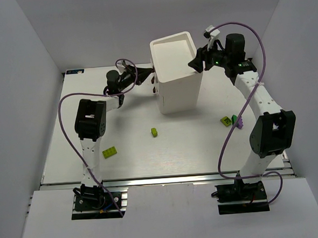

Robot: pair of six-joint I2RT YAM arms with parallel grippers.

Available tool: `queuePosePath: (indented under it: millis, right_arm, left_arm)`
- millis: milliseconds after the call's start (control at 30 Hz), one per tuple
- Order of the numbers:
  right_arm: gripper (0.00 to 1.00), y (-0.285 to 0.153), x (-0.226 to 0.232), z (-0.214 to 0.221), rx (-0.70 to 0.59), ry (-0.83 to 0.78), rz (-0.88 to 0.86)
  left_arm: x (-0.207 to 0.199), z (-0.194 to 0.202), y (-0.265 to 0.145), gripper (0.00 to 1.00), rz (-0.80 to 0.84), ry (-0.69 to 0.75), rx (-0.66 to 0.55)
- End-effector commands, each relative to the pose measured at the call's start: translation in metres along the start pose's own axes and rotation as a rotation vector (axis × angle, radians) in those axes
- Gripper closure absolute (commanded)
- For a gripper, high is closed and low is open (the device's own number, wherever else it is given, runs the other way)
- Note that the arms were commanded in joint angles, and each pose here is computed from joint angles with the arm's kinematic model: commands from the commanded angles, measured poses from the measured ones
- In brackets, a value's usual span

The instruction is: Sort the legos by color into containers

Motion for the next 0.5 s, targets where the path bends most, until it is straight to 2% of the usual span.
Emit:
queuePosePath:
  millis: [0, 100, 467]
  right_arm:
    - [0.38, -0.013, 0.008, -0.017, -0.051, -0.042, -0.005]
    - [0.38, -0.014, 0.008, -0.017, -0.053, -0.044, 0.004]
    - [0.38, -0.017, 0.007, -0.019, -0.053, -0.035, 0.037]
  left_arm:
    - [-0.035, 0.01, 0.009, 0.9, 0.106, 0.067, 0.034]
    - [-0.04, 0.005, 0.005, 1.0, 0.122, 0.077, 0.014]
    - [-0.048, -0.025, -0.049, 1.0, 0.124, 0.102, -0.117]
Point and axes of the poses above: each gripper's point midway between its finger pads, its own y axis out along the fingers, its own x axis along the line the jaws close on, z = x × y, the point moved 7 cm from there along -y, back along the fingers, and after that the axes turned 11 degrees about y, right-handed, at the moved point
